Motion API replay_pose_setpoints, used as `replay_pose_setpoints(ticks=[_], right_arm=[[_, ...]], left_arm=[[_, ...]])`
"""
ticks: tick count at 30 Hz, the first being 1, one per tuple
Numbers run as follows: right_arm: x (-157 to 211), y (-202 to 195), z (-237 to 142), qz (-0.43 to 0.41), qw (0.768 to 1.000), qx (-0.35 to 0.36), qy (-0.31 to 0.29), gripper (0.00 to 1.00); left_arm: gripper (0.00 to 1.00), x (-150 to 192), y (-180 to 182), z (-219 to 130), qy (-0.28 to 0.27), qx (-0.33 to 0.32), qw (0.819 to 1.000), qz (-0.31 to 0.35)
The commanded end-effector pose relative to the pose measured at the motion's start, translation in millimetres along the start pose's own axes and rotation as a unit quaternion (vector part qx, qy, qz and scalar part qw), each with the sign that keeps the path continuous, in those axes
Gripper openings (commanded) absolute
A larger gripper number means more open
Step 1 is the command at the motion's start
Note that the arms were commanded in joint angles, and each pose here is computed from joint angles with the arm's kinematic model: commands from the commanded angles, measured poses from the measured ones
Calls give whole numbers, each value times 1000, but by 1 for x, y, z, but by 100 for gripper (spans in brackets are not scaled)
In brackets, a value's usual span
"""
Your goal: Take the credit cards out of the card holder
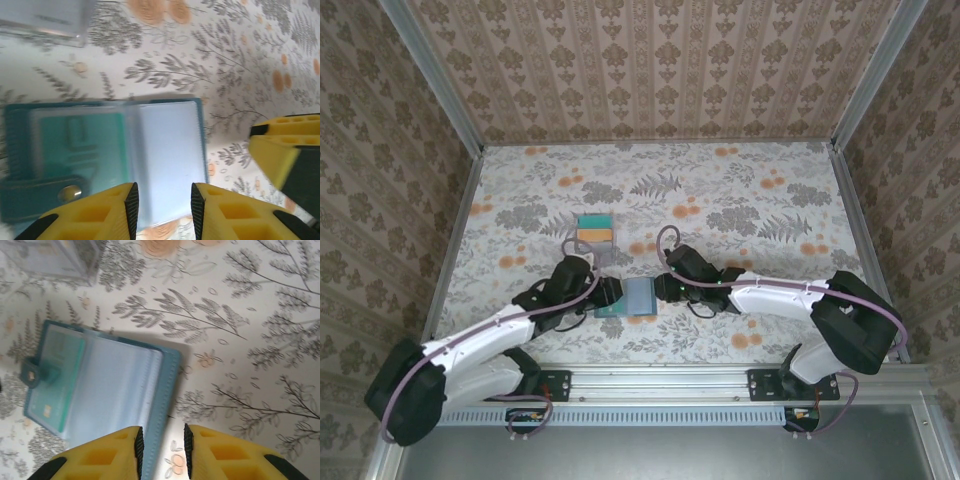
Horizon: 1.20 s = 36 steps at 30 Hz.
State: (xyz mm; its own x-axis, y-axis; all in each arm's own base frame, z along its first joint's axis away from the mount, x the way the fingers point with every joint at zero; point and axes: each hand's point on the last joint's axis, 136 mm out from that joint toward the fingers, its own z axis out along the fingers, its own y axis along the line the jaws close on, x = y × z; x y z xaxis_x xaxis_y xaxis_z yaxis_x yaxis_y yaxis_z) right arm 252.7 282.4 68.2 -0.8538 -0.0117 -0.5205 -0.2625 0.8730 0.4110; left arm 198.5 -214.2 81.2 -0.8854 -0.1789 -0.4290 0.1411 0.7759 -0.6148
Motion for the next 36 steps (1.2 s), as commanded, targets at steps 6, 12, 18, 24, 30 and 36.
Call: replay_pose_setpoints(ticks=[6,12,18,24,30,36], right_arm=[[-15,61,0,9,996,-90,11,28],[-5,81,23,44,990,-131,39,26],[7,95,42,75,983,-153,72,25],[16,95,56,90,981,-147,92,26],[22,84,64,93,984,-114,103,28],[29,79,71,95,984,-100,115,26]], left_arm=[[18,13,41,-5,12,-29,999,-23],[10,10,43,3,18,-33,999,-21],[10,15,55,9,23,-53,998,-31],[10,22,65,11,28,-68,997,-39],[9,25,73,10,29,-85,995,-46],[9,26,76,7,27,-93,994,-48]])
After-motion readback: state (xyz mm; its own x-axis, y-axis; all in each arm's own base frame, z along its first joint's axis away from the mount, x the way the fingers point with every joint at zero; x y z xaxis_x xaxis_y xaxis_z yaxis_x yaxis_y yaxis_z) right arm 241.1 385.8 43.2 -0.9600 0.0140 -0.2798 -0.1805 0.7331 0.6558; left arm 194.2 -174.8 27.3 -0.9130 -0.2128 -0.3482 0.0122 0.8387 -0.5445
